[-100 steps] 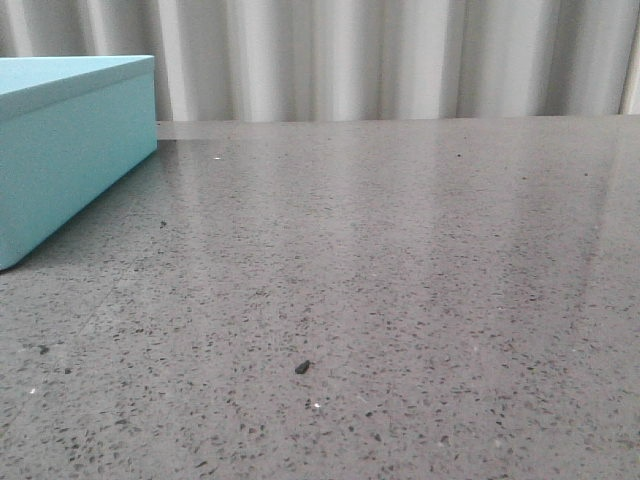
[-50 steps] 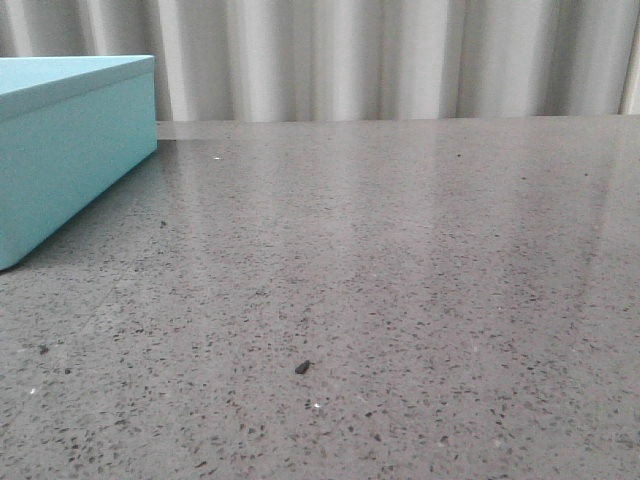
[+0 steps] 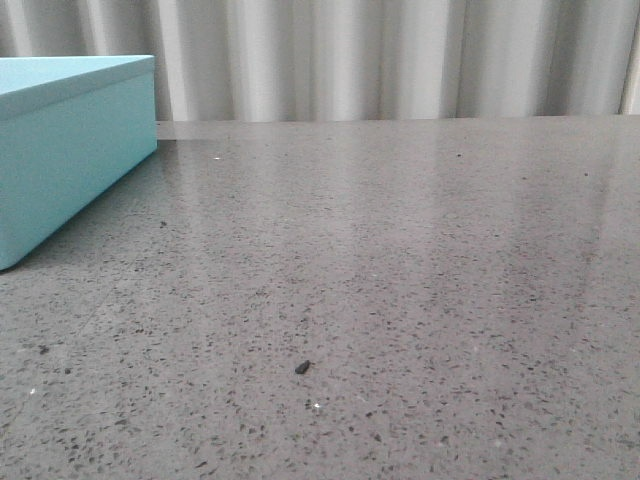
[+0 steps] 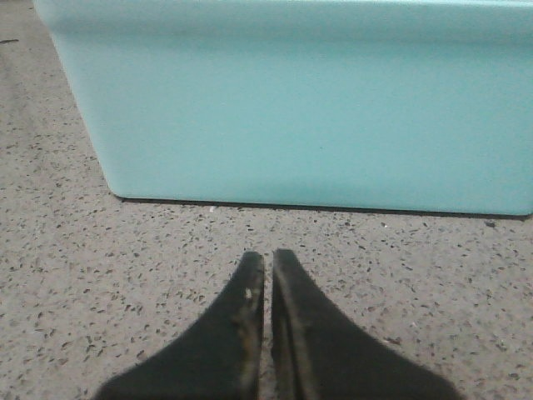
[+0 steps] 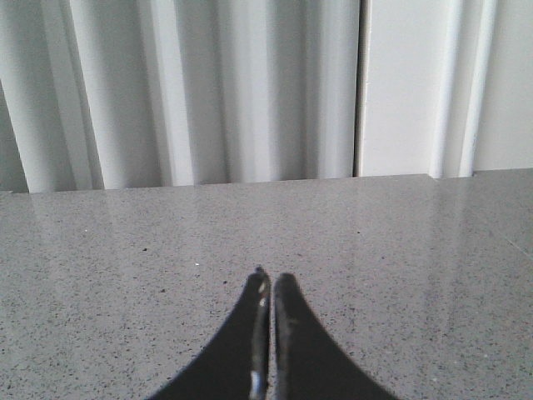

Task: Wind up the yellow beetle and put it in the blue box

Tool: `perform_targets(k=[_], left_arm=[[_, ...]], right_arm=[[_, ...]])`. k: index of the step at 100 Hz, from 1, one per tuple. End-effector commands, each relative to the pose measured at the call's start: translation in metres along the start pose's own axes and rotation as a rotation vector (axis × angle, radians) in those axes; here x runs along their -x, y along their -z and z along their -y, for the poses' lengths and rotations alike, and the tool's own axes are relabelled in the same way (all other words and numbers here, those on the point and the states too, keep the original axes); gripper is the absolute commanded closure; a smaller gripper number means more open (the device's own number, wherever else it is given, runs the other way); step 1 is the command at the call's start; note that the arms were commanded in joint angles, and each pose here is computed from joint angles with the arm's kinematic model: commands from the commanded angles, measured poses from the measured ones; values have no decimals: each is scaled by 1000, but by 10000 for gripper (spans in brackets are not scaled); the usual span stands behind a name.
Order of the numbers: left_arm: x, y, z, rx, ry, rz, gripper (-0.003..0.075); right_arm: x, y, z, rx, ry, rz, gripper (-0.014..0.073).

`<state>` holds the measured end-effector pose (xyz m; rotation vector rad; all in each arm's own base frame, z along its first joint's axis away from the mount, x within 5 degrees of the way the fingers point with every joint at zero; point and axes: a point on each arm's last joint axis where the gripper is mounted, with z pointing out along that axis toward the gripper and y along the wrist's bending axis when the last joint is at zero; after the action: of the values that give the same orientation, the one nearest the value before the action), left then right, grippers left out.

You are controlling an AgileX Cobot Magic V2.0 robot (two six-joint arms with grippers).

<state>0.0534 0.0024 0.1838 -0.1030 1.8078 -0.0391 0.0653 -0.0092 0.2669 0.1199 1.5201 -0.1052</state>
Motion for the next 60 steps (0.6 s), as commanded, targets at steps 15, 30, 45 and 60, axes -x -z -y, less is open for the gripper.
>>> perform_targets(k=[15, 30, 45, 60], left_arm=[[-3, -1, 0, -7, 17, 52, 741], [-3, -1, 0, -7, 17, 52, 741], [-3, -1, 0, -7, 17, 52, 741], [-3, -1, 0, -7, 17, 52, 741]], right_arm=[[5, -2, 2, -18, 19, 116, 656], [-18, -2, 3, -31, 0, 143, 656], [-42, 6, 4, -30, -32, 145, 656], [-57, 7, 3, -18, -57, 66, 656]])
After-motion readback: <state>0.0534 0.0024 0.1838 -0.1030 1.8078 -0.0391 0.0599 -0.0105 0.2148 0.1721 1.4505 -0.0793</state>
